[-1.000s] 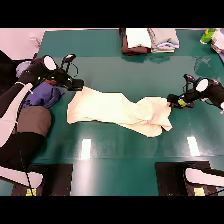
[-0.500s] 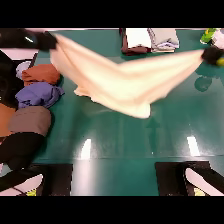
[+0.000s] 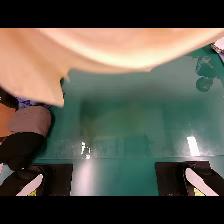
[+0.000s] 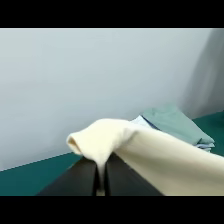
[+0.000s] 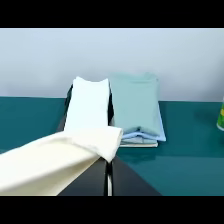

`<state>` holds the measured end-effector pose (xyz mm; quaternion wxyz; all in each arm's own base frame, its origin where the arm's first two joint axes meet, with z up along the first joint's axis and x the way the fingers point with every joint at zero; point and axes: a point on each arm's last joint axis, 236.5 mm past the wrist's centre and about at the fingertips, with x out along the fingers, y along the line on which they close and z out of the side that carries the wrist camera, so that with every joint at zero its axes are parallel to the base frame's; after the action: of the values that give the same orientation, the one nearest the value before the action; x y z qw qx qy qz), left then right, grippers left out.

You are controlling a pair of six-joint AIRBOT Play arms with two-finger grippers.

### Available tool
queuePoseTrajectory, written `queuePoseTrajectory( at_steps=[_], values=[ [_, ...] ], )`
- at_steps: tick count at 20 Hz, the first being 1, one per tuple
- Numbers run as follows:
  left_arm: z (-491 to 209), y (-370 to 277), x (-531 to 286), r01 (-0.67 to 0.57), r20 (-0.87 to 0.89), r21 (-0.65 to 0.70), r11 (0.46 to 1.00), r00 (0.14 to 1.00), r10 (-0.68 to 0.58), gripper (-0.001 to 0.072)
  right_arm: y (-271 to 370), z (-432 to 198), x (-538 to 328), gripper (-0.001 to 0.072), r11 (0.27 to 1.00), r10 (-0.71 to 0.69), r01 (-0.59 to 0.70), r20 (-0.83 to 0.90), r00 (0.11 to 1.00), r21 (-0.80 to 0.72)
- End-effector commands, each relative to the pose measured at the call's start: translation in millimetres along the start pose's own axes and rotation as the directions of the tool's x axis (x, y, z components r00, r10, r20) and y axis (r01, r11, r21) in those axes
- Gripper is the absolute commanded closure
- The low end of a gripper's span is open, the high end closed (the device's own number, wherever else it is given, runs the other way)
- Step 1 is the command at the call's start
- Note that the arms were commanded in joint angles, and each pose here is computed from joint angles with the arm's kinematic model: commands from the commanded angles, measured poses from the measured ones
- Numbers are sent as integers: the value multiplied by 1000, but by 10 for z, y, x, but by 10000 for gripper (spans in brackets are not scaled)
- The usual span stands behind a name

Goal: Fold the shirts.

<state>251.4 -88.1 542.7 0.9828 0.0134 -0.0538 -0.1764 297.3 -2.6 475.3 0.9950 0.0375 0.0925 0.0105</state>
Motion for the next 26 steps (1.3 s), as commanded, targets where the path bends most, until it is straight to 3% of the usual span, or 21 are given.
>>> queuePoseTrajectory(
  at_steps=[1,3,5,9,11,14,18,19,20,21,24,26],
  values=[
    [-122,-16,-73,1,-71,-13,1000,997,-2,679,-69,150,6,699,999,-32,32,-3,999,-20],
    [-708,3,189,2,-264,-61,998,964,-18,680,-132,99,234,699,999,-42,42,-32,999,-17],
    [-1509,28,505,-10,-477,-106,994,878,-42,680,-195,-194,637,700,999,-37,38,-125,991,1],
    [-3455,62,949,-66,-812,-168,984,575,-100,679,-193,-1477,1614,700,994,59,-10,-468,882,105],
    [-4243,135,1122,-99,-872,-157,983,481,-91,679,-176,-2180,2013,700,992,84,-5,-608,790,130],
    [-4992,278,1544,-97,-879,-125,987,472,-65,679,-102,-2900,2561,699,990,103,-10,-676,730,140],
    [-5586,314,1724,-116,-899,-126,985,432,-64,677,-31,-3400,2955,693,989,116,-10,-713,692,151],
    [-5625,312,1716,-116,-904,-126,985,423,-66,573,-40,-3464,2986,573,988,116,-7,-720,684,152],
    [-5619,319,1715,-115,-903,-122,986,424,-63,304,-44,-3483,2995,308,988,115,-5,-722,682,153],
    [-5585,341,1706,-111,-903,-111,988,426,-53,212,-83,-3467,2987,261,988,111,1,-721,684,153],
    [-5311,438,1494,-102,-925,-60,993,380,-17,227,-269,-3269,2755,262,989,88,30,-732,676,146],
    [-5159,491,1195,-158,-947,-75,985,319,-21,228,-523,-3181,2434,262,992,23,79,-771,637,94]
  ],
)
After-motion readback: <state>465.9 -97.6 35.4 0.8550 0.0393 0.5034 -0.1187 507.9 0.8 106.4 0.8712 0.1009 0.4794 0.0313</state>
